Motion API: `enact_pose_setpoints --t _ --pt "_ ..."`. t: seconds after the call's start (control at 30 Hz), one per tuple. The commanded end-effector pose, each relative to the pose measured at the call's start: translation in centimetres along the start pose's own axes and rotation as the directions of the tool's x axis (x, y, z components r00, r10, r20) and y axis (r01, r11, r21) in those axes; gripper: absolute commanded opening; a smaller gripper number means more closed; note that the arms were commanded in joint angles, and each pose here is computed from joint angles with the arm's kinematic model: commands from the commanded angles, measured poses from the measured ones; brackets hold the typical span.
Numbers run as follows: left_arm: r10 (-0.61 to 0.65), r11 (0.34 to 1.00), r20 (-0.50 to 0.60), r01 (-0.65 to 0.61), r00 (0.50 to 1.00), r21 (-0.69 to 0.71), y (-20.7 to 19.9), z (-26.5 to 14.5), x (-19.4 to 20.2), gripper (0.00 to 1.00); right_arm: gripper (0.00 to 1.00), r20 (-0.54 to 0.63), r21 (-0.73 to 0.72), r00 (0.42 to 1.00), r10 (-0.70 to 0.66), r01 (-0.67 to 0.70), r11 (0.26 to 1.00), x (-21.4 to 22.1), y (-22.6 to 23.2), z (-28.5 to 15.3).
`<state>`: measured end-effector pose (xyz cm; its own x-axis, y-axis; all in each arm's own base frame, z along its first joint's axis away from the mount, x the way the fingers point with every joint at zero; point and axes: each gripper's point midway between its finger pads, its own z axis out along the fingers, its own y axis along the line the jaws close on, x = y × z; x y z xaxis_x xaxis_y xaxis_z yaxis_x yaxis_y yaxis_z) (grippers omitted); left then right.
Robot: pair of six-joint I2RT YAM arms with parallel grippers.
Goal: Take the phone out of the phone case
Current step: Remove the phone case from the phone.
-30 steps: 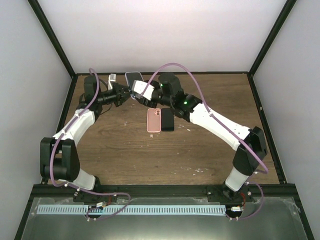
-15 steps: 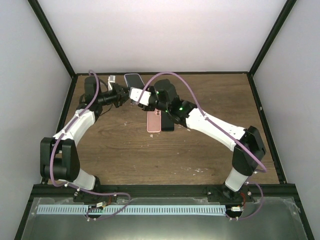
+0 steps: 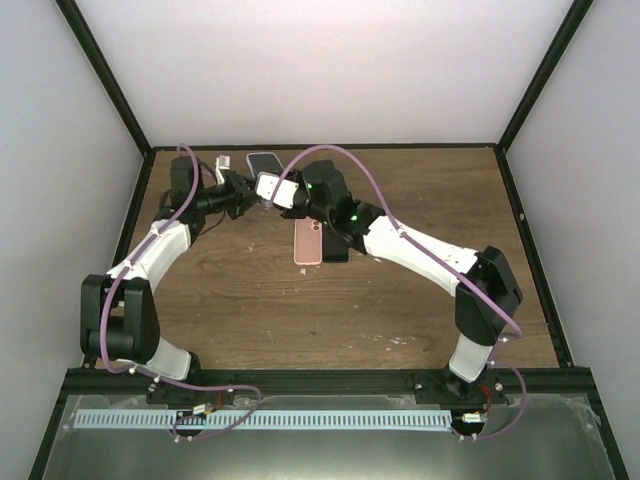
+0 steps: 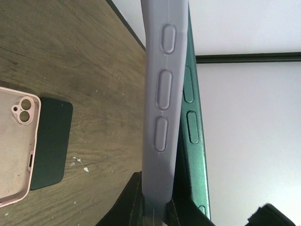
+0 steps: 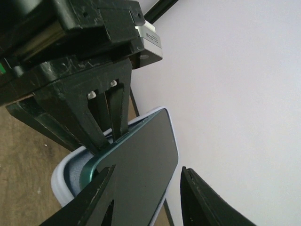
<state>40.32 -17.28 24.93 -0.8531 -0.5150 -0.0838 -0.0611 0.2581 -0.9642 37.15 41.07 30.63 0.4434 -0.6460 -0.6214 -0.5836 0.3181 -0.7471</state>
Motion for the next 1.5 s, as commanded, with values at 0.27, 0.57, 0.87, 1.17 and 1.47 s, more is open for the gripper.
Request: enact_pose_setpoints --t 0.27,0.57,0.87,1.17,1.47 --pt "0.087 0.996 0.057 -0.088 0.995 0.018 -2.2 -1.0 -0.7 0.0 0.36 0.07 -0.14 0.994 0.09 -0.08 0.987 -2.7 1.8 -1.2" --pt "0.084 0.996 0.053 -0.086 0.995 0.034 -2.4 -1.2 -0.4 0.0 0.33 0.005 -0.065 0.999 0.047 -0.046 0.997 -0.7 1.7 0.8" --pt "0.085 0.996 0.066 -0.087 0.994 0.031 -2.4 -1.7 0.0 0.0 0.26 -0.054 0.081 0.999 0.0 0.004 0.997 0.7 -0.3 2.0" --pt "0.089 0.995 0.069 -0.091 0.994 0.03 -2.4 -1.8 0.3 0.0 0.19 -0.056 0.365 0.998 0.002 0.019 0.931 0.7 -4.7 2.5" --pt "0.118 0.991 0.047 -0.12 0.992 0.051 -3.3 -1.5 0.9 0.0 0.16 -0.053 0.296 0.999 0.012 0.005 0.955 0.7 -3.0 3.8"
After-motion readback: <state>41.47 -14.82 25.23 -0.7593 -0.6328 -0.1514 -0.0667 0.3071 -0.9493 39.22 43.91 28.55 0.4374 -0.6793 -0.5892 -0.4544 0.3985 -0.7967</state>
